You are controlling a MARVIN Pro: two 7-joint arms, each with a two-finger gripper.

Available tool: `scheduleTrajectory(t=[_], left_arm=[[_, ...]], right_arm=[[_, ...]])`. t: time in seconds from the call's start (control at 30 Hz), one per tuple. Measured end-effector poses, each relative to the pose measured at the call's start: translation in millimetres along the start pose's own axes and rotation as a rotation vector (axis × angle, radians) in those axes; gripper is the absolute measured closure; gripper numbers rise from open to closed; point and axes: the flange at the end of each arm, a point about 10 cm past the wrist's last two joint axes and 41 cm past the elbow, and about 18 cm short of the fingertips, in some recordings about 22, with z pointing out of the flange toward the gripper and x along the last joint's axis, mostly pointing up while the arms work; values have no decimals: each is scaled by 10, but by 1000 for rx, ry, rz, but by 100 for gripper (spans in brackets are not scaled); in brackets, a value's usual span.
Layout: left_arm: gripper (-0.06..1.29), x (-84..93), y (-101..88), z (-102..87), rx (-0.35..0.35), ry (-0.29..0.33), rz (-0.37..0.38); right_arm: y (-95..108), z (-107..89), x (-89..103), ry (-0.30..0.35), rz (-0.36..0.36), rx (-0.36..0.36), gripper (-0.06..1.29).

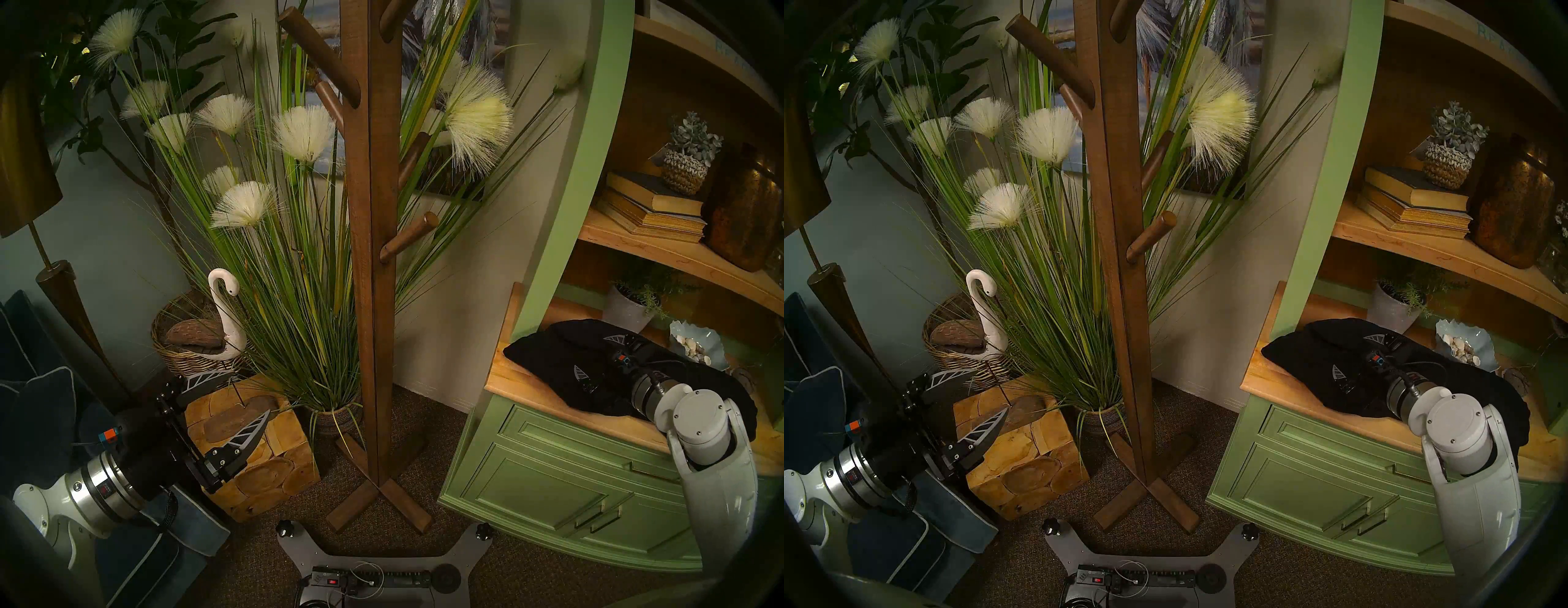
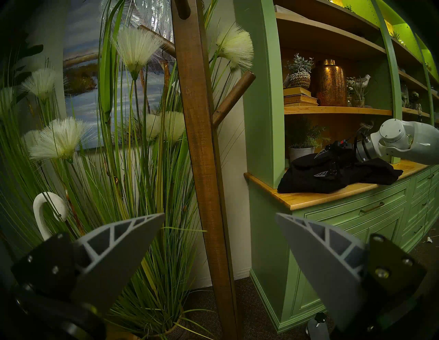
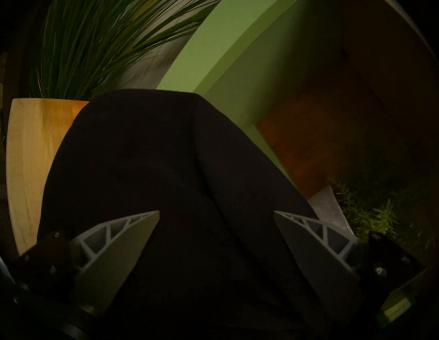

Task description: Pick up jacket and place on coat hanger

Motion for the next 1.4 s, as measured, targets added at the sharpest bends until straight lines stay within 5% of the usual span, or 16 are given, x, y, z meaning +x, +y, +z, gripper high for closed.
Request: scheduleTrajectory(t=[0.67, 1.07, 1.1, 1.13, 1.2, 1.4], left_arm=[[-3, 0, 0, -1, 1, 0, -1], [-3, 0, 0, 0, 1, 0, -1], [-3, 0, 0, 0, 1, 0, -1], [-3, 1, 0, 0, 0, 0, 0], [-3, 0, 0, 0, 0, 0, 0], [-3, -3, 0, 1, 0, -1, 1]], right_arm=[[16, 456, -30, -87, -30, 81, -2], [-70, 553, -121, -127, -50, 134, 9], [-72, 553, -122, -126, -49, 134, 14], [-75, 551, -124, -124, -47, 132, 41], [-84, 544, -133, -119, -43, 129, 127], [-177, 509, -144, -82, -28, 121, 127]])
